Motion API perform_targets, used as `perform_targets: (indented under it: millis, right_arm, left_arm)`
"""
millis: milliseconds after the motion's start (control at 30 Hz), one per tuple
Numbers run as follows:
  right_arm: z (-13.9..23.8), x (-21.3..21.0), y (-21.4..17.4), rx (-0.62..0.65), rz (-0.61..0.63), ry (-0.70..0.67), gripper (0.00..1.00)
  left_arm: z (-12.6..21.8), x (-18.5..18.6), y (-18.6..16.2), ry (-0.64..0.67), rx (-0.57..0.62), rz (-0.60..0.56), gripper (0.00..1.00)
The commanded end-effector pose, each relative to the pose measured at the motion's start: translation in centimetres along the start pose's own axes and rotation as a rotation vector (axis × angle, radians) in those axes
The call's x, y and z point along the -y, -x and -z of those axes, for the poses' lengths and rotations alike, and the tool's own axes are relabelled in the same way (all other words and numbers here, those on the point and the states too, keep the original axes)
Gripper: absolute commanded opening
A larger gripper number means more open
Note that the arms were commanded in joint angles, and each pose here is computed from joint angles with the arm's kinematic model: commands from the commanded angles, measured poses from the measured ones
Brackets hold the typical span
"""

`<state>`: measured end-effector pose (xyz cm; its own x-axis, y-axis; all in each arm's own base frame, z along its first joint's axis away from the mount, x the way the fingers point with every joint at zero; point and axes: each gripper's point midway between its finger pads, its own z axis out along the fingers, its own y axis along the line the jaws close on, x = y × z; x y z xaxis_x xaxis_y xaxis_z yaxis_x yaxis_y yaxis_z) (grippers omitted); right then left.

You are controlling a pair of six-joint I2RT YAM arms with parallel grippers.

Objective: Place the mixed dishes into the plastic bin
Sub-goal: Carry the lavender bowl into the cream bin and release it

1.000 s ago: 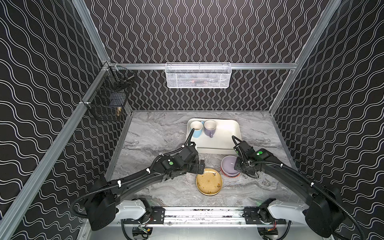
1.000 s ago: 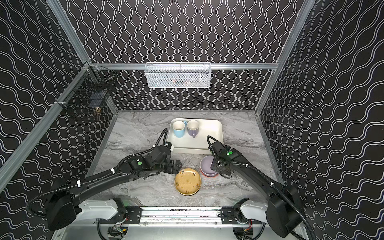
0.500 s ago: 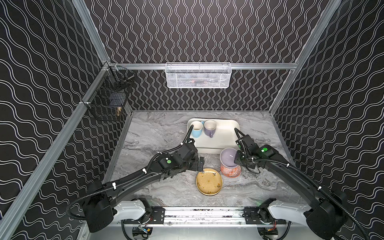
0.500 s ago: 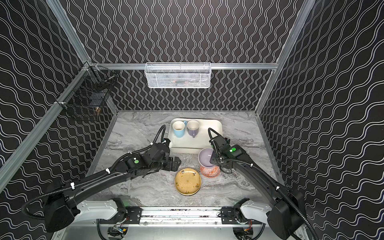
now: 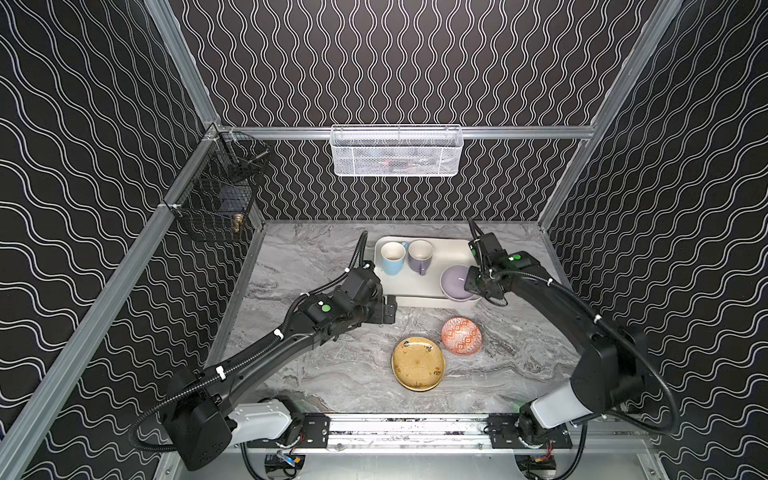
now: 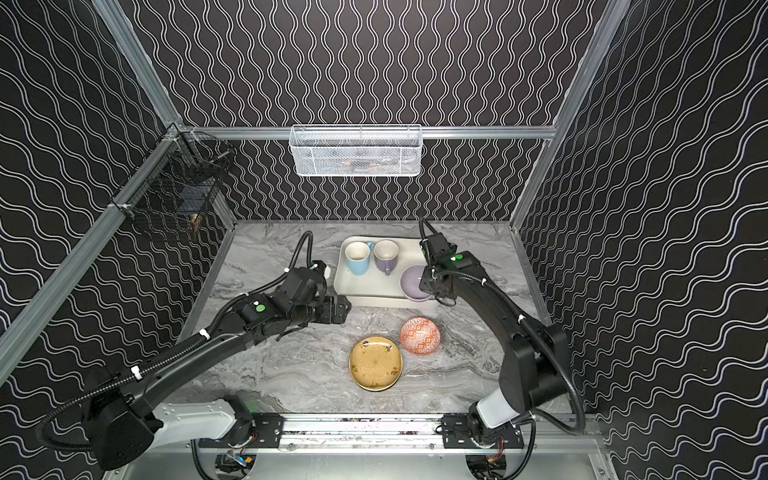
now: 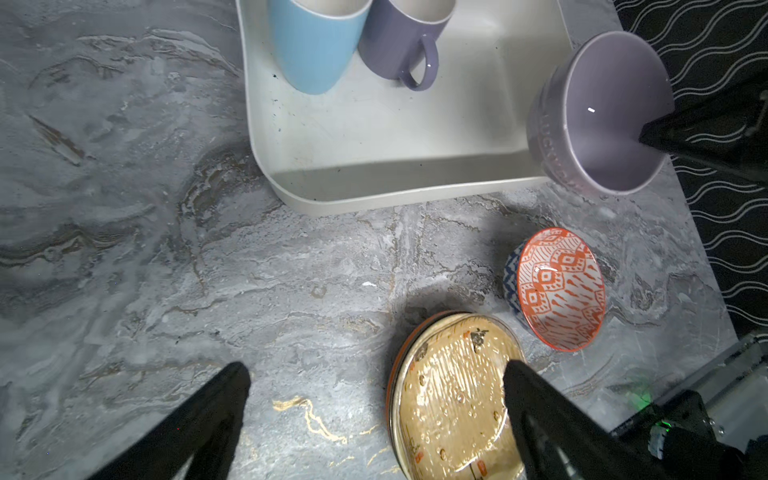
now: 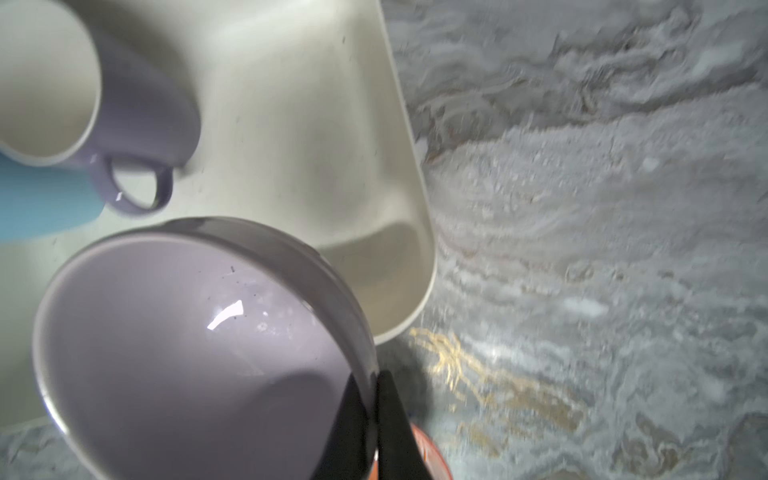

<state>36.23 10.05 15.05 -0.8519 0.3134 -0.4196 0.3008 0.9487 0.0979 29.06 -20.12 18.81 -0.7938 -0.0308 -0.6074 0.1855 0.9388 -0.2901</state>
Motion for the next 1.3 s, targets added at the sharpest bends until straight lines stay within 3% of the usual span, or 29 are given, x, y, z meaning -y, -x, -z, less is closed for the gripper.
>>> perform_targets:
  millis: [0, 333, 667, 767, 900, 1000, 1267]
  right_arm:
    - [-1.1, -0.8, 3.2, 0.051, 0.011, 0.028, 0.09]
    - [-10.0, -1.3, 7.9, -0.036, -0.030, 0.064, 0.08]
    - [-13.2, -3.2, 10.3, -0.041, -0.033, 0.118, 0.11]
    - [-14.0, -3.2, 10.2, -0.059, -0.035, 0.122, 0.17]
    - [-13.2, -3.3, 10.3, -0.048, -0.030, 0.140, 0.32]
    - [-11.1, -3.3, 10.7, -0.010, -0.027, 0.161, 0.38]
    - [-3.4, -2.0, 8.7, 0.024, -0.014, 0.217, 0.39]
  left_arm:
    - [-0.2, -0.6, 0.5, 0.001, -0.007, -0.006, 0.99]
    - [-2.3, -2.3, 1.1, 0.028, -0.041, 0.031, 0.99]
    - [-3.6, -3.1, 1.5, 0.030, -0.056, 0.063, 0.99]
    - [-3.8, -3.1, 1.3, 0.035, -0.065, 0.063, 0.99]
    - [-3.9, -3.2, 1.2, 0.031, -0.068, 0.068, 0.99]
    - [-3.8, -3.0, 1.2, 0.021, -0.066, 0.072, 0.99]
    - [-3.6, -3.0, -0.2, 0.003, -0.083, 0.083, 0.99]
